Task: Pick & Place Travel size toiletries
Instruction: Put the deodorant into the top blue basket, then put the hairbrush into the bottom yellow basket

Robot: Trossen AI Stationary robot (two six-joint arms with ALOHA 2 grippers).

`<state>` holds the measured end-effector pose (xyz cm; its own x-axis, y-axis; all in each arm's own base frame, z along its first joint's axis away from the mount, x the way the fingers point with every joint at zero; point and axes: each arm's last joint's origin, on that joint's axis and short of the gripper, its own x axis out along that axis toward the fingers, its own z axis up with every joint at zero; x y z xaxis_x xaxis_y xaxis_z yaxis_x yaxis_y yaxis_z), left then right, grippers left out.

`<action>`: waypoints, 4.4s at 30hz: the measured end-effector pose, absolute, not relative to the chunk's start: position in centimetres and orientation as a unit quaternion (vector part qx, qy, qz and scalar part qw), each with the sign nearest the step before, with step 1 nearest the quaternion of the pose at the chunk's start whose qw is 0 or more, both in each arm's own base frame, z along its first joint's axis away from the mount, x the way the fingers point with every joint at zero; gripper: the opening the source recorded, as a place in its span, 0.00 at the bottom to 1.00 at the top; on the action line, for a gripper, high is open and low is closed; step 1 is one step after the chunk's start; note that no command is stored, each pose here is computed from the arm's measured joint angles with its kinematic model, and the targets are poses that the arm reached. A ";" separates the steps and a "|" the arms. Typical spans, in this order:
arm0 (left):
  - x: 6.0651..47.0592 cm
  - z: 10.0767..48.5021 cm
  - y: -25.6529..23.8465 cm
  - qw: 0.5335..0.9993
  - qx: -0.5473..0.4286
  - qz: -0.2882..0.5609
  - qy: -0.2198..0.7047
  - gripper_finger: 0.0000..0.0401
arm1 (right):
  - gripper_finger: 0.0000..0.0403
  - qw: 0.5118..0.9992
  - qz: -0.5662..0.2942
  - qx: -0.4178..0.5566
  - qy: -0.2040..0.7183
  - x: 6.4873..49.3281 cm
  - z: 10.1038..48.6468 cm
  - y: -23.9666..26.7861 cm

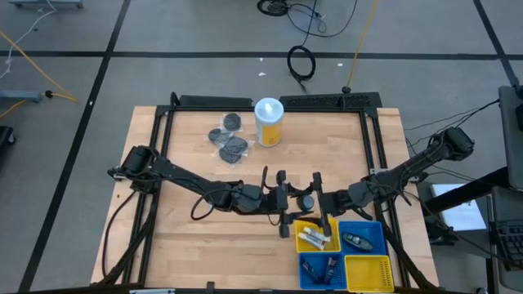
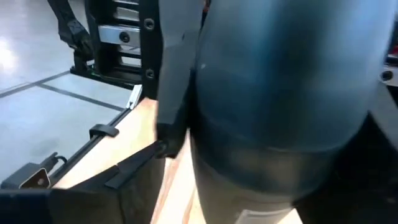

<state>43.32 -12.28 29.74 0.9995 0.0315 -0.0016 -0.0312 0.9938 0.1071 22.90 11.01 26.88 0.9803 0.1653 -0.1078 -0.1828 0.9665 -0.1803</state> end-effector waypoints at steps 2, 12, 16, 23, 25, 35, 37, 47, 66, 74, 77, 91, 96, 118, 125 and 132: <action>43.3 29.7 -12.3 0.998 0.055 0.018 0.004 0.50 | 0.67 0.990 0.086 -0.096 0.049 22.9 26.8 11.0; 43.3 29.8 -12.4 0.998 0.060 0.015 -0.003 0.50 | 0.44 0.991 0.083 -0.094 0.047 22.9 26.9 10.9; 43.3 29.8 -12.4 0.998 0.057 0.015 -0.003 0.50 | 0.44 0.991 0.084 -0.094 0.047 22.9 26.9 11.0; 43.3 29.8 -12.3 0.998 0.054 0.018 -0.003 0.67 | 0.44 0.990 0.089 -0.094 0.049 22.9 26.8 11.0; 43.3 29.8 -12.3 0.998 0.056 0.020 -0.003 0.72 | 0.44 0.990 0.090 -0.094 0.049 22.9 26.8 11.0; 43.3 30.0 -12.4 0.997 0.069 0.019 -0.009 0.78 | 0.44 0.991 0.091 -0.090 0.050 22.9 26.8 11.0; 43.2 30.2 -12.5 0.997 0.068 0.019 -0.019 0.77 | 0.44 0.990 0.092 -0.089 0.050 22.9 26.8 11.0; 42.3 31.2 -13.0 0.993 0.103 0.052 -0.011 0.80 | 0.44 0.991 0.086 -0.085 0.062 22.5 26.8 10.9; 40.1 31.6 -14.1 0.984 0.098 0.126 0.072 0.85 | 0.44 0.959 0.136 0.089 0.231 17.7 25.5 13.1; 40.2 31.3 -13.7 0.983 0.091 0.131 0.086 0.85 | 0.44 0.890 0.182 0.202 0.365 15.2 23.6 15.7; 40.2 31.2 -13.5 0.983 0.091 0.133 0.089 0.85 | 0.44 0.856 0.194 0.229 0.421 14.5 22.6 16.9; 40.3 30.8 -13.2 0.981 0.088 0.135 0.106 0.85 | 0.44 0.762 0.180 0.291 0.550 12.0 20.4 19.6; 40.3 30.8 -13.2 0.981 0.088 0.135 0.106 0.85 | 0.44 0.739 0.097 0.278 0.606 10.5 20.0 18.0; 40.3 30.6 -13.0 0.979 0.095 0.137 0.115 0.85 | 0.52 0.694 -0.017 0.256 0.673 8.6 19.9 15.3; 40.3 30.5 -13.0 0.978 0.097 0.137 0.120 0.85 | 0.57 0.699 -0.009 0.248 0.671 8.7 19.9 15.3; 40.4 30.5 -12.8 0.978 0.095 0.140 0.121 0.85 | 0.52 0.720 -0.002 0.238 0.652 8.8 20.0 15.3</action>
